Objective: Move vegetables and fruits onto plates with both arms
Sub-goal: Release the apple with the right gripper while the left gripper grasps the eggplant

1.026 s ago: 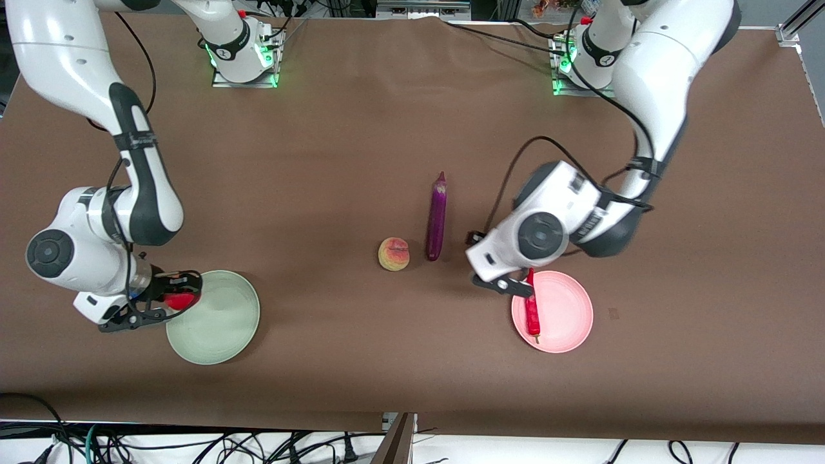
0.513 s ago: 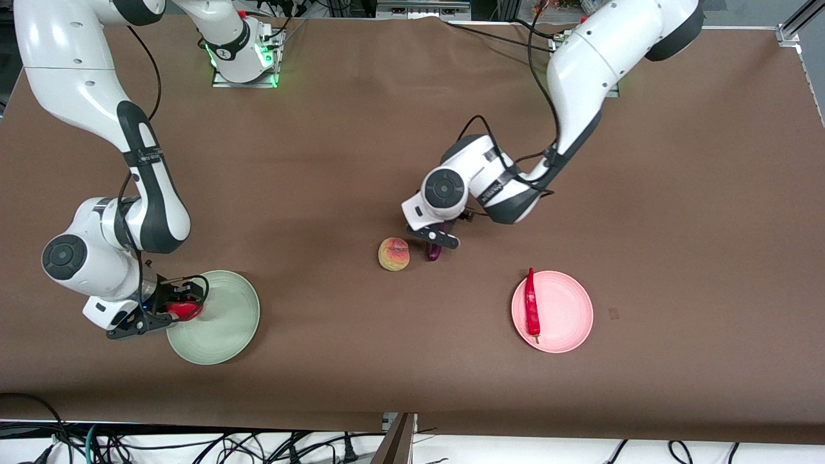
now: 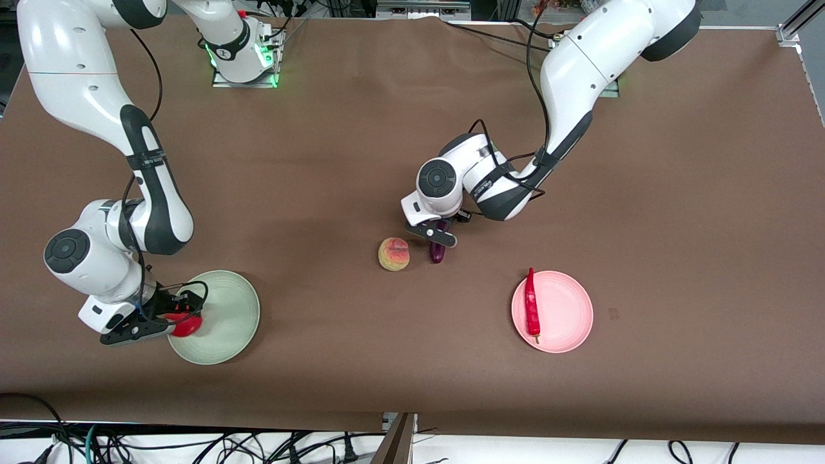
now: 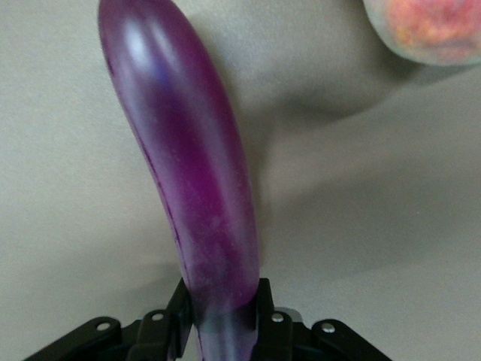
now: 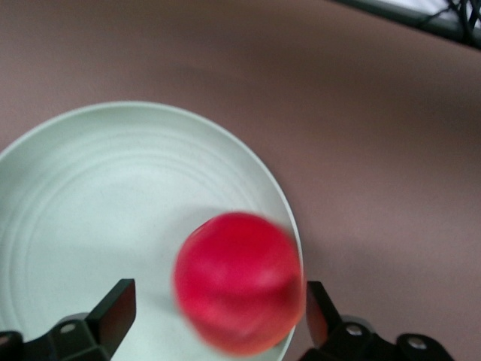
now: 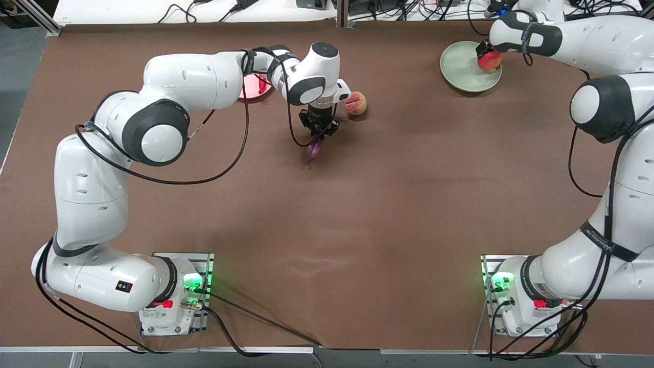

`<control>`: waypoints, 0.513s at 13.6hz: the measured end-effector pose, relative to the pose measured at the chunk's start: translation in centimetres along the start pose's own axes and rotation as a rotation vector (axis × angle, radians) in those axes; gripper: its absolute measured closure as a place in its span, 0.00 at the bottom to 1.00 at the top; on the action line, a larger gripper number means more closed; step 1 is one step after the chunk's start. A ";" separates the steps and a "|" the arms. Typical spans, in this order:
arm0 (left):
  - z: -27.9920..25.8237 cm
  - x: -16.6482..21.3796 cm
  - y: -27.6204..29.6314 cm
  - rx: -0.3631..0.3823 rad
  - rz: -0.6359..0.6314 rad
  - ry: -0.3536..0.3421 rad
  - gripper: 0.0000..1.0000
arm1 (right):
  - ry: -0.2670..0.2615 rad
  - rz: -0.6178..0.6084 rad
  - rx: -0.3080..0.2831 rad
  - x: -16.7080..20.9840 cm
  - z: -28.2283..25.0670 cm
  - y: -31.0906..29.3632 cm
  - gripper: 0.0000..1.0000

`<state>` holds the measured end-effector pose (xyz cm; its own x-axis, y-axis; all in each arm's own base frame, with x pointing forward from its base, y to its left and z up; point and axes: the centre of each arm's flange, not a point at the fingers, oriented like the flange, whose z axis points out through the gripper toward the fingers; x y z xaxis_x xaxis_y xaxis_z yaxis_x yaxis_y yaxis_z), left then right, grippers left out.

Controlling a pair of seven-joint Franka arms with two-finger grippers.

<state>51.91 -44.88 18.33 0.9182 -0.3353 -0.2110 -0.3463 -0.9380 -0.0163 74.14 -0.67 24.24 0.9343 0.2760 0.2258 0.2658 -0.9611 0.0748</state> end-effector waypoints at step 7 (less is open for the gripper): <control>-11.5 2.2 -14.2 0.076 -0.179 -0.018 0.66 | 0.002 0.056 0.127 3.0 -5.6 -7.6 0.00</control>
<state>61.02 -33.28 29.29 0.9631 -0.1611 -0.2156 -0.1916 -0.9730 -0.1288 73.57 7.54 29.75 0.9480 0.2220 0.2280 0.2416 -0.9684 -0.0618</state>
